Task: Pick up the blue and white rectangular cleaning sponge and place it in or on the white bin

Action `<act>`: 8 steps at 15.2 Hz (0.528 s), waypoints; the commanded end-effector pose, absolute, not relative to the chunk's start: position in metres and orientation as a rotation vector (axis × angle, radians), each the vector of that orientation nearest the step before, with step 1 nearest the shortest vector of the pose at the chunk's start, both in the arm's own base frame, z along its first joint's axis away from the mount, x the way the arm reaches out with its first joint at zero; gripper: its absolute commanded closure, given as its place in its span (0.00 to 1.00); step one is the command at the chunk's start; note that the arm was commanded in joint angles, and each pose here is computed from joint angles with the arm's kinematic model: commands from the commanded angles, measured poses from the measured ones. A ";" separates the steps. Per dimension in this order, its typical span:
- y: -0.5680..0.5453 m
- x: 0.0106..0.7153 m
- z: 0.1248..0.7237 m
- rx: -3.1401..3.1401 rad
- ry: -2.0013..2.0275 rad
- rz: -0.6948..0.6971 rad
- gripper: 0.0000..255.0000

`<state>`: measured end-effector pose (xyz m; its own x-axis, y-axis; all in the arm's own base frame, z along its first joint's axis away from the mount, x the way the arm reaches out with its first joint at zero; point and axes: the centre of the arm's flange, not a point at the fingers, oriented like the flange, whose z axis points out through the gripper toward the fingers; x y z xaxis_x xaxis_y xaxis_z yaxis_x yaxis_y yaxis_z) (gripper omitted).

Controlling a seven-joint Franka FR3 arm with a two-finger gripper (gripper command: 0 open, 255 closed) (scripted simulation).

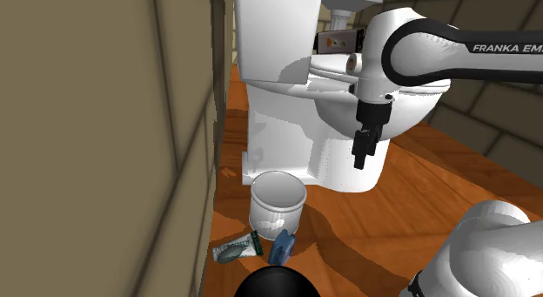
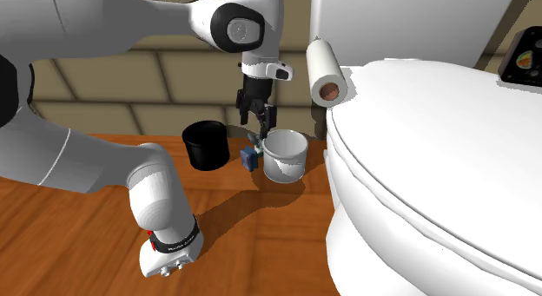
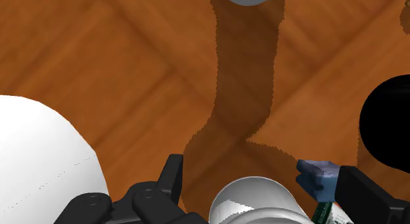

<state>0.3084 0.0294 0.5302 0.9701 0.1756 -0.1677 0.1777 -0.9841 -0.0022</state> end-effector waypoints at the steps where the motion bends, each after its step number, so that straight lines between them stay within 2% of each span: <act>1: 0.029 0.308 0.530 3.105 0.278 -0.263 0.00; 8: 0.084 0.289 0.462 3.126 -0.264 -0.157 0.00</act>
